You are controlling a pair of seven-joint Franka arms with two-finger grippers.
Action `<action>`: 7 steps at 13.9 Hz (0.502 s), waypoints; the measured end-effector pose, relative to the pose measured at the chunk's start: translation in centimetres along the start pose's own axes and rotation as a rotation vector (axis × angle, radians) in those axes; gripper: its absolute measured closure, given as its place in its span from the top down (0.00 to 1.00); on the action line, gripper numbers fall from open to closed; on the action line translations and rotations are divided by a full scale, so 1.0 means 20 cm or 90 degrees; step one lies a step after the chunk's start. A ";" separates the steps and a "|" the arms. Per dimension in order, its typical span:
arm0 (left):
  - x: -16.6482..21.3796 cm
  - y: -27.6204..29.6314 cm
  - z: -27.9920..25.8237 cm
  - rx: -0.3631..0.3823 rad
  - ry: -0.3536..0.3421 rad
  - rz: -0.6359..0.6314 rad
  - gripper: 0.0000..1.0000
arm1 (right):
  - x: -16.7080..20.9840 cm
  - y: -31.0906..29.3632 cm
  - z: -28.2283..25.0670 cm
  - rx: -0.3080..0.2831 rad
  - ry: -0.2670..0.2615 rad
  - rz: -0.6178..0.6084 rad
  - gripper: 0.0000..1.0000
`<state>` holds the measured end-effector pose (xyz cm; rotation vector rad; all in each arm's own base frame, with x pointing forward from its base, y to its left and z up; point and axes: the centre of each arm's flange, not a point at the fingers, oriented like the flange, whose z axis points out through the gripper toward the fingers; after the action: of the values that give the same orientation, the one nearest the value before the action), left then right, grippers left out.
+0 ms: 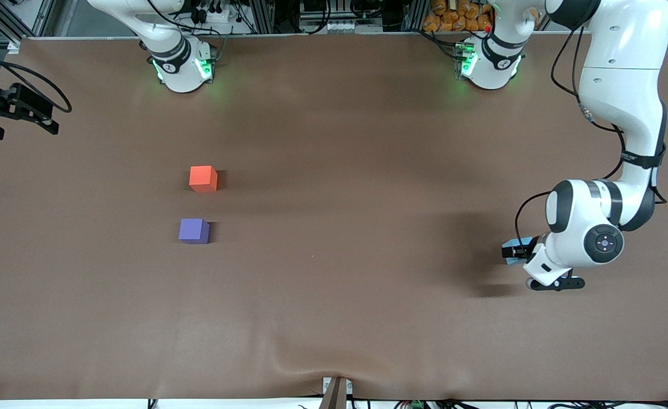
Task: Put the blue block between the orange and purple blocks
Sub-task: 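Lower the left gripper and grasp the light-blue cube, then carry the light-blue cube with the left gripper toward the table middle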
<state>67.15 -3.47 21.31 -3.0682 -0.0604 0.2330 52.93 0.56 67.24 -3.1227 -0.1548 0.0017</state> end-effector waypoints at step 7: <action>-0.04 -0.01 0.06 0.002 -0.019 -0.002 0.60 | 0.00 0.00 0.00 0.000 -0.001 -0.001 1.00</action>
<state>66.22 -3.22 20.21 -3.0621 -0.0667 0.2778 52.91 0.64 67.22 -3.1226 -0.1570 0.0045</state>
